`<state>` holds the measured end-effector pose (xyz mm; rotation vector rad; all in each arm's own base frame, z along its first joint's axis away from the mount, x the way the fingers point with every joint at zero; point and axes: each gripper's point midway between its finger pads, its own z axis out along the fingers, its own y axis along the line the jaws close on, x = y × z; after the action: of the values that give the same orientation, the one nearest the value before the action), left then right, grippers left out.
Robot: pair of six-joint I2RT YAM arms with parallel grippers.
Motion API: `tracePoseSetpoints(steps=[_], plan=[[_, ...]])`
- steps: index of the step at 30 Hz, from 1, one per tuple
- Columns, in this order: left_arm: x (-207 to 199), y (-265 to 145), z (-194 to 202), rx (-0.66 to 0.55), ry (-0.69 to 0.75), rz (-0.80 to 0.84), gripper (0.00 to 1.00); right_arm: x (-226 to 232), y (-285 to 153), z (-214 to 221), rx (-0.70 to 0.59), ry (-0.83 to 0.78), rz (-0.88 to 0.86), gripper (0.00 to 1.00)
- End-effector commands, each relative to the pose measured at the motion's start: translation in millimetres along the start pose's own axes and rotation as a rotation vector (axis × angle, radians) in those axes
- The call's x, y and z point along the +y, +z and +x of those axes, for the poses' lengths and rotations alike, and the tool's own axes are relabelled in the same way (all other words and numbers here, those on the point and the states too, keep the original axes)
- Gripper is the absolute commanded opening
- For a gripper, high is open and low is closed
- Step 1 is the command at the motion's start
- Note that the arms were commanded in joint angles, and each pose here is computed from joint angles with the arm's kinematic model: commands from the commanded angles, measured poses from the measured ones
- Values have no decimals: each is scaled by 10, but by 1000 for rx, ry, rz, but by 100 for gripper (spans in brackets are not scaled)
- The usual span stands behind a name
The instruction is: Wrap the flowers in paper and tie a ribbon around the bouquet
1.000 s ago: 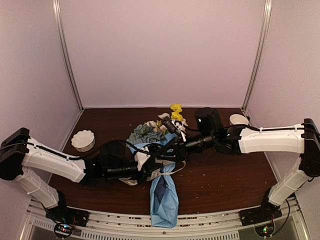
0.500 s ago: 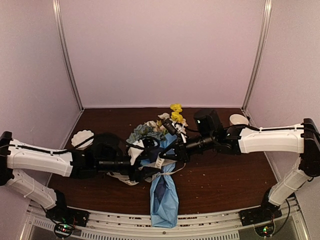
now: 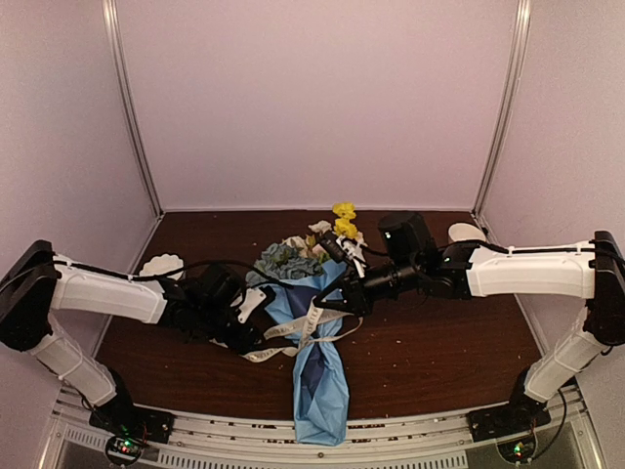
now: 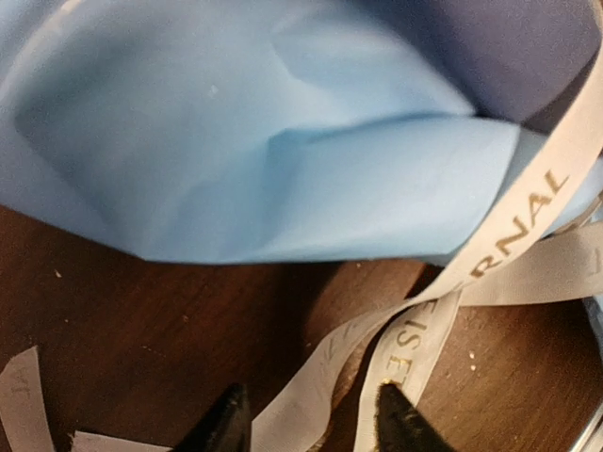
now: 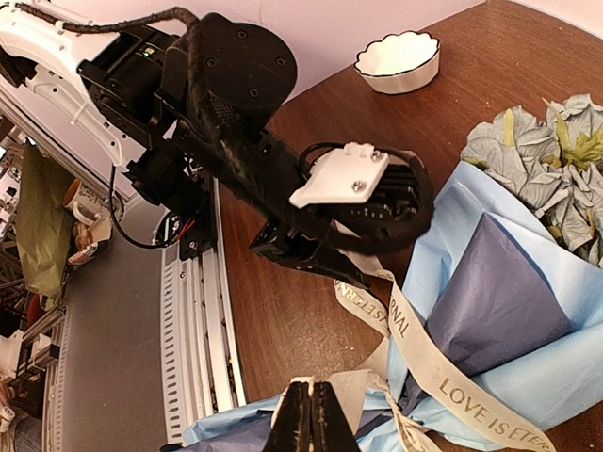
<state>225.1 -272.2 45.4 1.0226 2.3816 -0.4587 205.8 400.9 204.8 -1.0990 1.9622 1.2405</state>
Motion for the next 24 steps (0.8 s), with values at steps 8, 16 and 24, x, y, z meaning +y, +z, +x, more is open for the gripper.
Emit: tracePoseSetpoints(steps=[8,16,24], plan=[[-114,45,-134,-38,68,61,28,9,-85,-197,-43,-25,19,0],[-56,178,-118,-37,73,35,23,8,-105,-198,-42,-25,16,0],[-98,-108,-154,-143,93,34,0,-95,-137,-212,-63,-2,42,0]])
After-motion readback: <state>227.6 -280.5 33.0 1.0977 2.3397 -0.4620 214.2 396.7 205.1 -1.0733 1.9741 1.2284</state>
